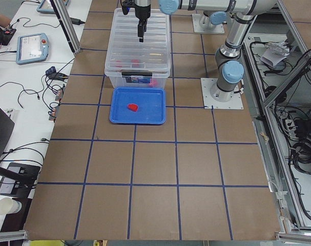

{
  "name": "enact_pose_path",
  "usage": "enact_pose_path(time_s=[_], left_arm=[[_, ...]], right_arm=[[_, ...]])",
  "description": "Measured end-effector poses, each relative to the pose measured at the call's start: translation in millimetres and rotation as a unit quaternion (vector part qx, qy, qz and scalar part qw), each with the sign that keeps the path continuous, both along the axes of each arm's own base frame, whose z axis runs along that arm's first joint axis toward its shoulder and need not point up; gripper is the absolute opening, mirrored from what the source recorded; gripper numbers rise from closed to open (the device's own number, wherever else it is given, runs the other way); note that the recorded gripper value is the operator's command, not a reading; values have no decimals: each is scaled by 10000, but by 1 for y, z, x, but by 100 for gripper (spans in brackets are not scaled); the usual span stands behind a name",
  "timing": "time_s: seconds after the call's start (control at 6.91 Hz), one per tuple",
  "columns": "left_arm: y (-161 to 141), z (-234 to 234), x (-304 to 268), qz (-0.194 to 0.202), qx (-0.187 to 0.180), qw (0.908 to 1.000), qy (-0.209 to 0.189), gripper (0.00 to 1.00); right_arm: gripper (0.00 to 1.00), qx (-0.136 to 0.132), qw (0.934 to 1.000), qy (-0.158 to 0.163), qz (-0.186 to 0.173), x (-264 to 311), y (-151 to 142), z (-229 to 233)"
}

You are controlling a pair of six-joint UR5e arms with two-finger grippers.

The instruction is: Place red block in blue tray from box

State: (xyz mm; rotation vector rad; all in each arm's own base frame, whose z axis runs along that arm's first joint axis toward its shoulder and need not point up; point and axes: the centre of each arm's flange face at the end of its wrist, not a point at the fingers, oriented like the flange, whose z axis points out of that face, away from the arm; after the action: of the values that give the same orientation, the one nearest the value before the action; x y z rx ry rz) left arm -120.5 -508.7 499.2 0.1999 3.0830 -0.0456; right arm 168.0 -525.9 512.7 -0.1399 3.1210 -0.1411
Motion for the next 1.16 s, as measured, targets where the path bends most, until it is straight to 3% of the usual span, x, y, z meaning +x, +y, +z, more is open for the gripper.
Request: enact_pose_path(time_s=[1.16], left_arm=[[7,18,-7,34,-179,9994,295,100]], right_arm=[[100,14,10000,-8,19,1,3,4]])
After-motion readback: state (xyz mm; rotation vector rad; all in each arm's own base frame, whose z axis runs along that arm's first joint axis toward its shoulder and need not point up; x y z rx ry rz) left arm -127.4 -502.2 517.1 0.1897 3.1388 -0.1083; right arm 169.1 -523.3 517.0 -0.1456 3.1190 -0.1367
